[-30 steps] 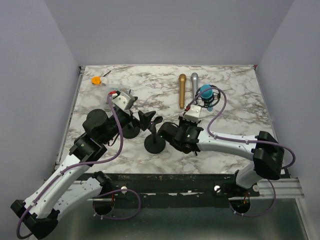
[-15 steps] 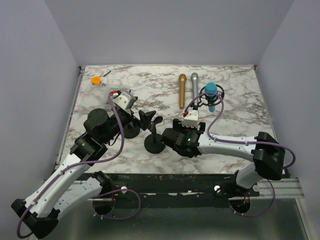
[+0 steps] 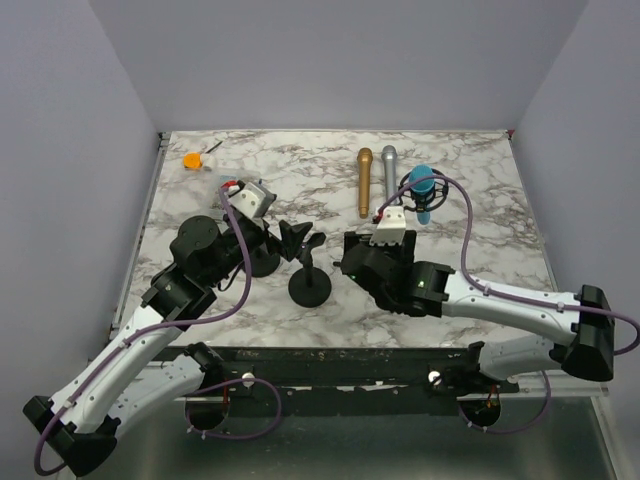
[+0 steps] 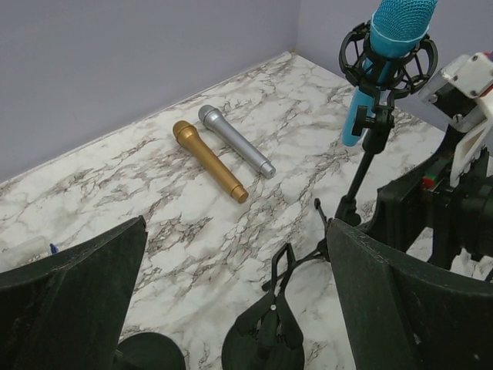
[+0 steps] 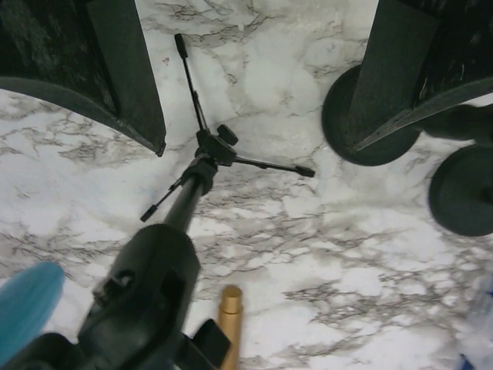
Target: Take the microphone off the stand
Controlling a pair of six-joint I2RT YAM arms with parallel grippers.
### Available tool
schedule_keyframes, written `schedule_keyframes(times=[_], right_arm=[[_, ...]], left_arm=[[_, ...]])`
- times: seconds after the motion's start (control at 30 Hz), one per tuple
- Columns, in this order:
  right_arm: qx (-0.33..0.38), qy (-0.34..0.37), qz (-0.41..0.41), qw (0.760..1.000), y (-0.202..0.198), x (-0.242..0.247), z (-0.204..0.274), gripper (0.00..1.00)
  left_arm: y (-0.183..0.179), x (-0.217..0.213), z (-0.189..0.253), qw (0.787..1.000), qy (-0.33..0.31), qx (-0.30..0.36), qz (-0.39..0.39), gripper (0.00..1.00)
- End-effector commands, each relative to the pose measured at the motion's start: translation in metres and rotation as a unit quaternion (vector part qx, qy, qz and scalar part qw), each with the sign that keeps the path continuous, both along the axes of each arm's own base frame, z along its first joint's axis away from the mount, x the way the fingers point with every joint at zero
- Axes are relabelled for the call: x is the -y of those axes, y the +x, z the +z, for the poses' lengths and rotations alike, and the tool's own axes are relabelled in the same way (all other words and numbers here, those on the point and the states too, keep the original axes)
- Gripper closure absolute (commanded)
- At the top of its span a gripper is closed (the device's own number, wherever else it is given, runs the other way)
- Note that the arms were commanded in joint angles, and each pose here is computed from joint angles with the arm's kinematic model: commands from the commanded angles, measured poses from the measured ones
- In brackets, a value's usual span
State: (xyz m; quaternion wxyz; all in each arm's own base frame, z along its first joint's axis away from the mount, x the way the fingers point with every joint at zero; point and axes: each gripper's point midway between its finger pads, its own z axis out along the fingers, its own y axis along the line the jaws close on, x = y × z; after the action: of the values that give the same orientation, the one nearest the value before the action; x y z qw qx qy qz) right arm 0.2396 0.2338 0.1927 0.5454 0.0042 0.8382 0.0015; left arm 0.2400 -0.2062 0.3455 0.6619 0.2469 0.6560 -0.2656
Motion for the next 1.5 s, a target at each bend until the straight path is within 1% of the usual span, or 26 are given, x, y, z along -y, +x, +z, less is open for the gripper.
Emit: schedule_keyframes(times=[0.0,0.07,0.13,0.2,0.23,0.27,0.3,0.4,0.5,0.57,0.67,0.73,0.87,1.0,1.13,1.33,1.47], right_arm=[[-0.008,0.026,0.149,0.988,-0.012,-0.044,0.021,0.0],[-0.012,0.044,0.269,0.962,-0.031,-0.075,0.034,0.0],[-0.004,0.063,0.375,0.925,-0.054,-0.098,0.054,0.0],[0.001,0.059,0.441,0.896,-0.069,-0.11,0.074,0.0],[0.007,0.053,0.451,0.891,-0.07,-0.112,0.085,0.0],[0.011,0.039,0.445,0.895,-0.066,-0.109,0.093,0.0],[0.021,0.027,0.426,0.904,-0.057,-0.105,0.104,0.0],[0.056,-0.023,0.31,0.949,-0.02,-0.077,0.133,0.0],[0.094,-0.052,0.203,0.973,0.006,-0.051,0.168,0.0],[0.122,-0.062,0.126,0.983,0.019,-0.029,0.191,0.0],[0.139,-0.083,0.056,0.985,0.031,-0.004,0.211,0.0],[0.138,-0.096,0.012,0.986,0.042,0.017,0.217,0.0],[0.121,-0.087,-0.017,0.989,0.061,0.045,0.216,0.0],[0.129,-0.107,-0.036,0.985,0.065,0.059,0.219,0.0],[0.115,-0.126,-0.057,0.984,0.079,0.078,0.207,0.0],[0.091,-0.135,-0.06,0.985,0.082,0.09,0.188,0.13],[0.077,-0.125,-0.046,0.988,0.077,0.09,0.175,0.13]], left_arm=[[0.004,-0.001,-0.003,1.0,0.009,0.002,0.01,0.02],[0.004,-0.002,-0.003,1.0,0.009,0.003,0.012,0.02],[0.004,-0.001,-0.003,1.0,0.01,0.001,0.01,0.01],[0.004,0.0,-0.004,1.0,0.011,0.001,0.008,0.01],[0.004,0.001,-0.005,1.0,0.011,-0.001,0.008,0.02],[0.005,0.001,-0.006,1.0,0.012,-0.002,0.008,0.02],[0.005,0.001,-0.006,1.0,0.012,-0.003,0.008,0.02],[0.006,0.0,-0.007,1.0,0.014,-0.003,0.011,0.01],[0.007,0.0,-0.008,1.0,0.016,-0.004,0.013,0.01],[0.007,0.0,-0.008,1.0,0.017,-0.004,0.014,0.02],[0.007,-0.001,-0.008,1.0,0.017,-0.004,0.015,0.01],[0.007,-0.001,-0.008,1.0,0.017,-0.004,0.016,0.01],[0.007,-0.001,-0.008,1.0,0.016,-0.004,0.016,0.02],[0.007,-0.001,-0.007,1.0,0.017,-0.003,0.014,0.01],[0.006,0.0,-0.007,1.0,0.016,-0.003,0.011,0.02],[0.006,-0.002,-0.006,1.0,0.015,-0.002,0.016,0.02],[0.005,-0.001,-0.005,1.0,0.015,-0.004,0.012,0.01]])
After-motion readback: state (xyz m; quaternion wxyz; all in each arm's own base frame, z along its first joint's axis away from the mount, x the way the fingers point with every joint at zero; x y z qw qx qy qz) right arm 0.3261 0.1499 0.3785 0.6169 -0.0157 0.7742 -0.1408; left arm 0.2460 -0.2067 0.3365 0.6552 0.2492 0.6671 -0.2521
